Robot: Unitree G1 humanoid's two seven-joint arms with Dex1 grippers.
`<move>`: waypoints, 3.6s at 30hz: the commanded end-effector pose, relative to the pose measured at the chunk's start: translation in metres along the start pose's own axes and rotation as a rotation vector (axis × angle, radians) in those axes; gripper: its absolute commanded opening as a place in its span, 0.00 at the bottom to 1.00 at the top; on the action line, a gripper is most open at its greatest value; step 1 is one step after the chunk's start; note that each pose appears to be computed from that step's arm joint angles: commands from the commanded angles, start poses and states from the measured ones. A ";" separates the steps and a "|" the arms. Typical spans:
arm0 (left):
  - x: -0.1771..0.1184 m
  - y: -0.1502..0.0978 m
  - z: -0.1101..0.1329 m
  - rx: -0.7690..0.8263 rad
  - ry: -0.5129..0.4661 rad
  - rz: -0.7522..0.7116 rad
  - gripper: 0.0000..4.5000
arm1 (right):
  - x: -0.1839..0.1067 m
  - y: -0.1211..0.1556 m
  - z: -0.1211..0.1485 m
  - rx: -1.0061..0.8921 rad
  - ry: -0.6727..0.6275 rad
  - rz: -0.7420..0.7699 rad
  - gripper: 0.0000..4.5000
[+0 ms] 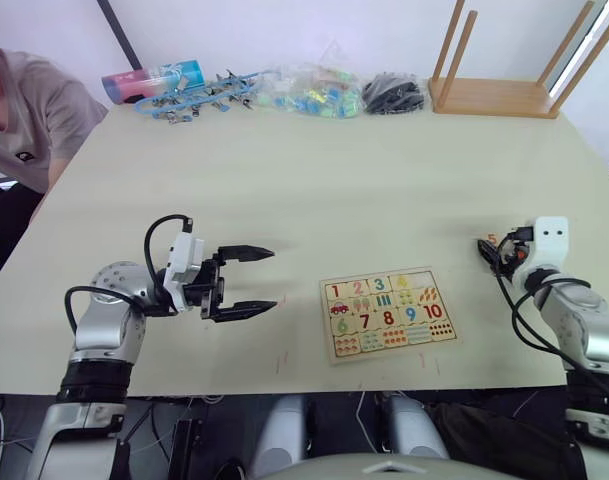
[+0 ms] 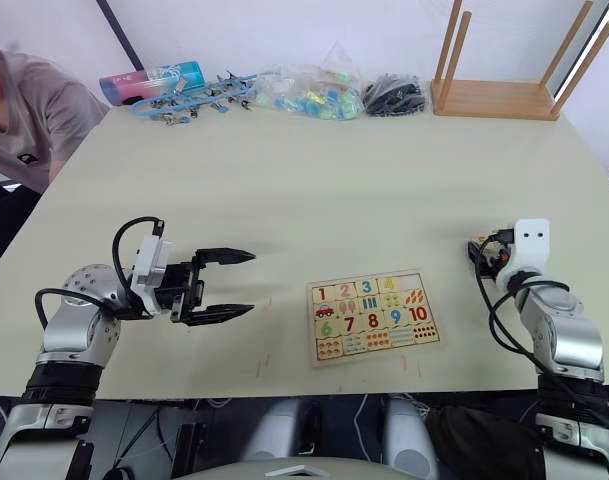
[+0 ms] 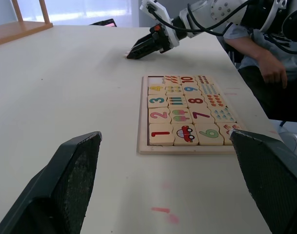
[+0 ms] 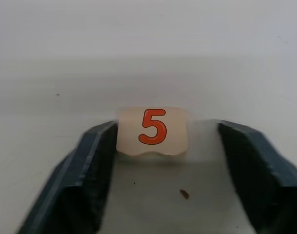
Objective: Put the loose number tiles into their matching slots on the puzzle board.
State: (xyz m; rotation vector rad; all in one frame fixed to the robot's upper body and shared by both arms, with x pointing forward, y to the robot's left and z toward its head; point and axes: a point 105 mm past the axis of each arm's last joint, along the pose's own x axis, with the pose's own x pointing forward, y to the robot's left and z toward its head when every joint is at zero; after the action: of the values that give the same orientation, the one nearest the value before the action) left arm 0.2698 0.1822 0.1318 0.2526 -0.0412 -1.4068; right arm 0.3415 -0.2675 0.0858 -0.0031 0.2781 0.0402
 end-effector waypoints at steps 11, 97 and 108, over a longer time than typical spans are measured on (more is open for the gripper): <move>-0.001 0.002 0.006 0.030 -0.069 0.001 1.00 | -0.013 0.013 0.007 -0.042 -0.038 0.017 0.33; -0.002 -0.016 0.007 0.071 -0.029 -0.154 1.00 | -0.060 0.020 -0.017 -0.786 0.167 1.131 0.99; -0.001 -0.017 0.007 0.073 -0.029 -0.160 1.00 | -0.056 0.024 -0.017 -0.802 0.141 1.145 0.46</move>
State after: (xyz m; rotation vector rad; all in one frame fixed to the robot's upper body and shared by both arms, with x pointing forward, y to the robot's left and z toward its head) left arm 0.2567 0.1814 0.1289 0.2702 -0.0728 -1.5230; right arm 0.2798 -0.2455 0.0836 -0.6333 0.3652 1.3004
